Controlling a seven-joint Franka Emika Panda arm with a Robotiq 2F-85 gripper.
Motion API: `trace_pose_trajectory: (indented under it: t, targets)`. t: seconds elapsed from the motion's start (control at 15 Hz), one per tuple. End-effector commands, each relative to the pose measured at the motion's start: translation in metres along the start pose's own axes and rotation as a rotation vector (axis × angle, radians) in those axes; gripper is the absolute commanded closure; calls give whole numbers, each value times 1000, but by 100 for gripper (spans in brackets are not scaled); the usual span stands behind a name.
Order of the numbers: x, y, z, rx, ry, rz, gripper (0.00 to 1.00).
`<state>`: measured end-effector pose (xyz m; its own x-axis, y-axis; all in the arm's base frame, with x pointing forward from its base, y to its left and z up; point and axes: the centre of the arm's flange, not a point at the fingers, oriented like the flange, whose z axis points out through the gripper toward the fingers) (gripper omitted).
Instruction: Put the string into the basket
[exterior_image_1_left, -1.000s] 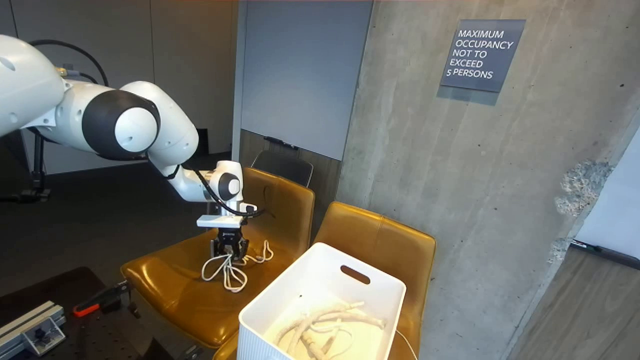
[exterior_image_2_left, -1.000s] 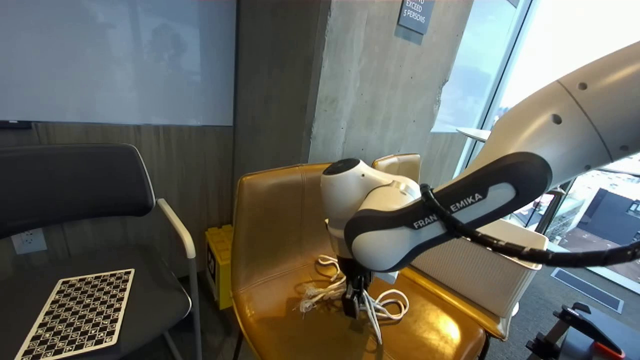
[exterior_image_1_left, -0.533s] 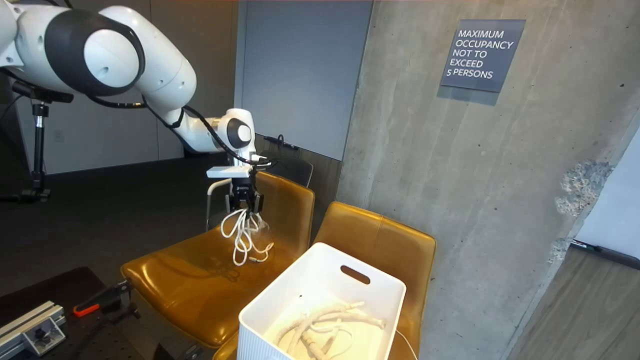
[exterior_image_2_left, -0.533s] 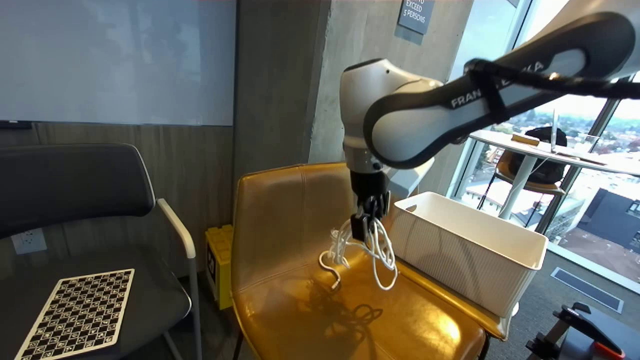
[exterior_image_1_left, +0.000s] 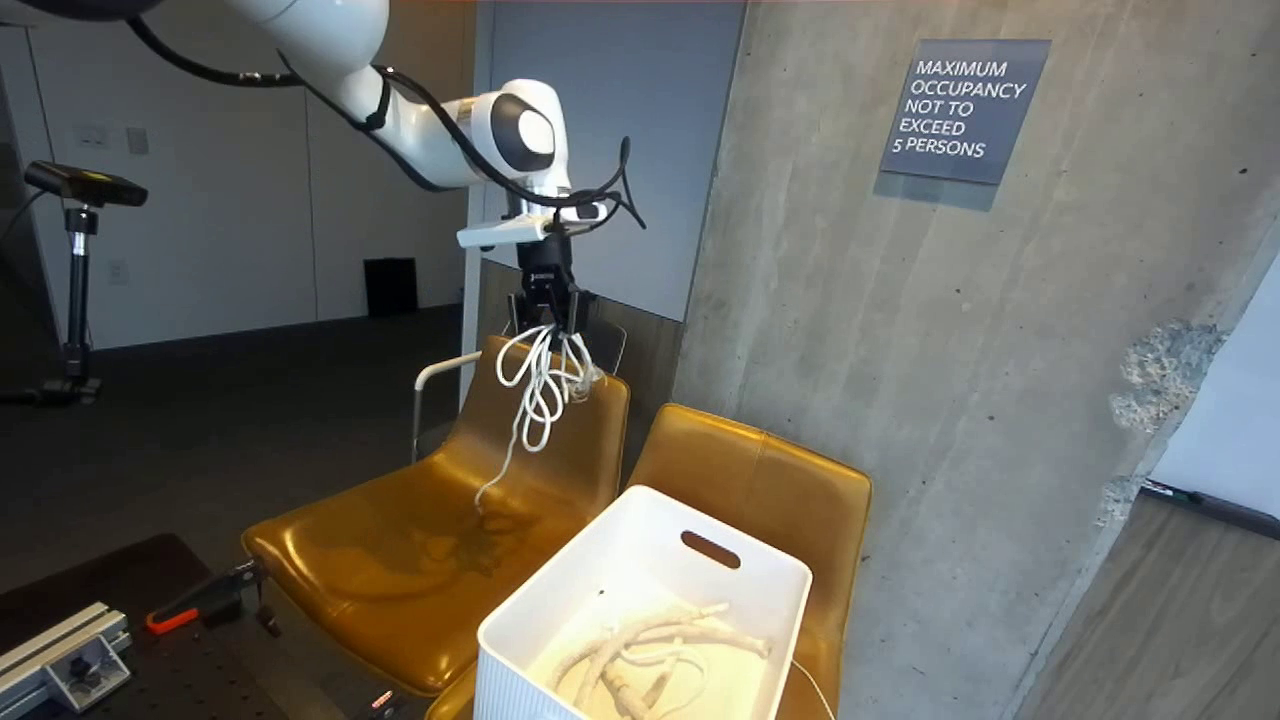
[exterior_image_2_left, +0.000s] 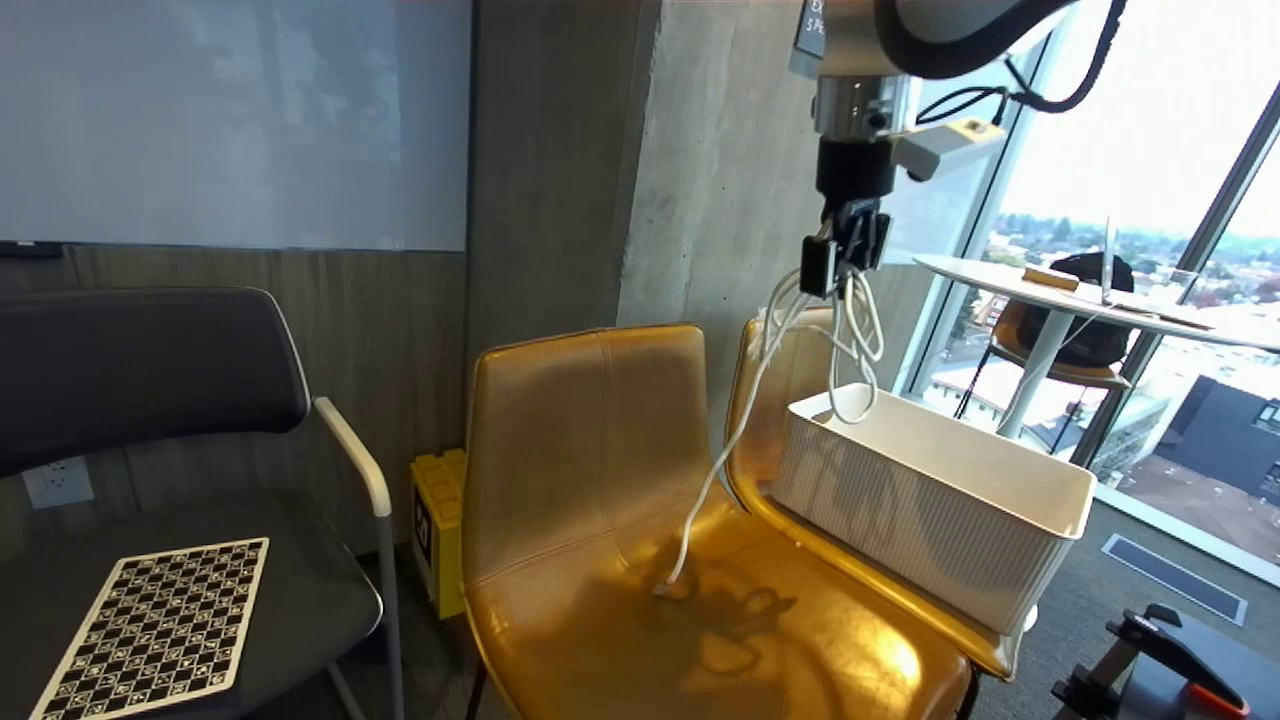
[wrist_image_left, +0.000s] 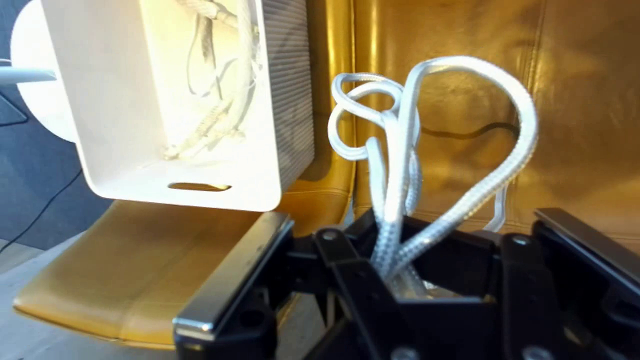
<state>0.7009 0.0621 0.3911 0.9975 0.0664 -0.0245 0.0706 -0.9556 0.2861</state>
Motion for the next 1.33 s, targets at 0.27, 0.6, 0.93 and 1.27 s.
trace_pose_trajectory:
  t: [0.27, 0.6, 0.93, 1.27]
  targets:
    - [-77, 196, -61, 34, 16, 268, 100]
    - [-136, 338, -84, 58, 45, 398, 100]
    - [-188, 358, -55, 66, 23, 368, 100]
    - [-202, 276, 17, 134, -102, 239, 100]
